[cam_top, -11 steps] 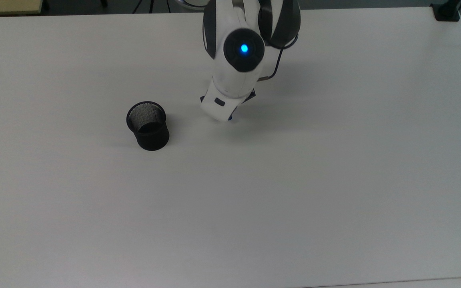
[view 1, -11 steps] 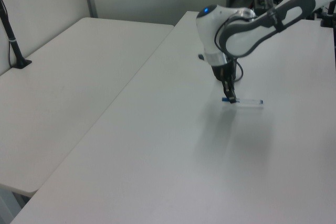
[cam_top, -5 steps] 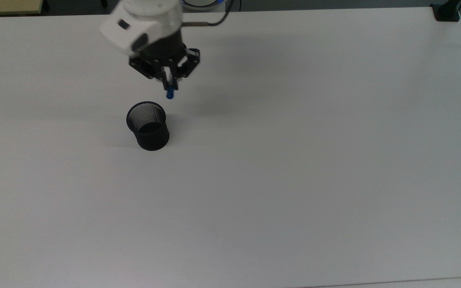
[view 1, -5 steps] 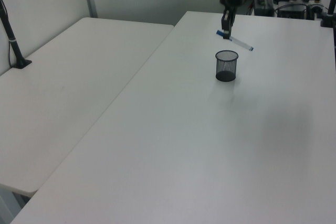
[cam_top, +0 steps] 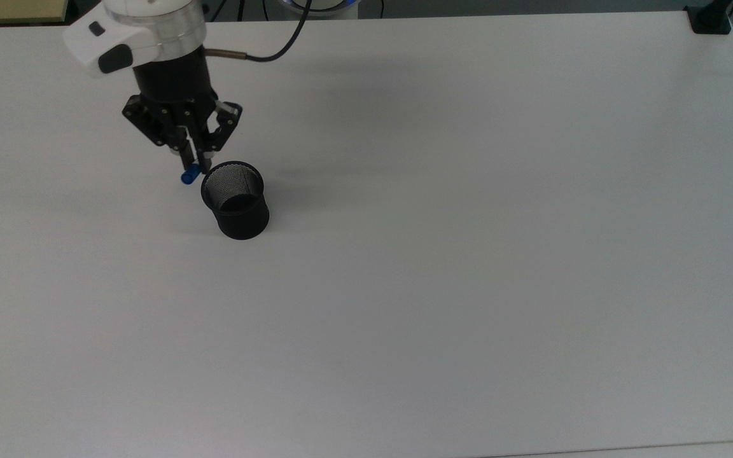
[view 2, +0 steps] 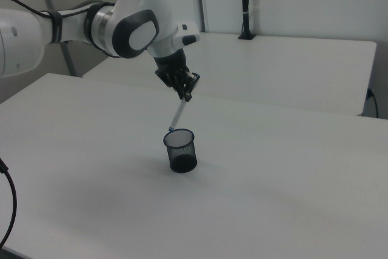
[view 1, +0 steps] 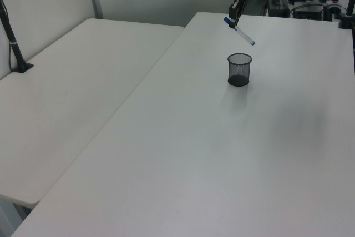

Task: Insert the marker

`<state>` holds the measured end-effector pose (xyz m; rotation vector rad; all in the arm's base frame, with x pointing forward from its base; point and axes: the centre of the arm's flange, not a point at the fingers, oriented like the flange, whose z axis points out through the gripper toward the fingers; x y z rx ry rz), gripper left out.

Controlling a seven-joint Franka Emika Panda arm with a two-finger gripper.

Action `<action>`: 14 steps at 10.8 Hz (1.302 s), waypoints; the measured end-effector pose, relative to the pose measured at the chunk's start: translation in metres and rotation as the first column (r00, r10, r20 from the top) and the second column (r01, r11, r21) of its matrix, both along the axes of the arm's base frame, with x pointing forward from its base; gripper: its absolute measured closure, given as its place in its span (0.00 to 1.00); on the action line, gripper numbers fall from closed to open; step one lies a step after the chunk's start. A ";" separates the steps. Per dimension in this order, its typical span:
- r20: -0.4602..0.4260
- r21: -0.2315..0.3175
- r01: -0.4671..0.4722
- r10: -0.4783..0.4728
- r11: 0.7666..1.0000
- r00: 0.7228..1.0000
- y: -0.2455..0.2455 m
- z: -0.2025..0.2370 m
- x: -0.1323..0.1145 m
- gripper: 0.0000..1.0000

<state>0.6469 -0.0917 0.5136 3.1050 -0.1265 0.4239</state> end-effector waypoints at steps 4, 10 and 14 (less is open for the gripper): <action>0.032 -0.030 0.018 -0.017 0.999 0.999 -0.007 -0.036 0.015 0.83; 0.019 -0.021 0.061 -0.061 0.998 0.998 0.009 -0.082 0.019 0.83; -0.005 -0.010 0.078 -0.078 0.997 0.997 0.015 -0.090 0.016 0.51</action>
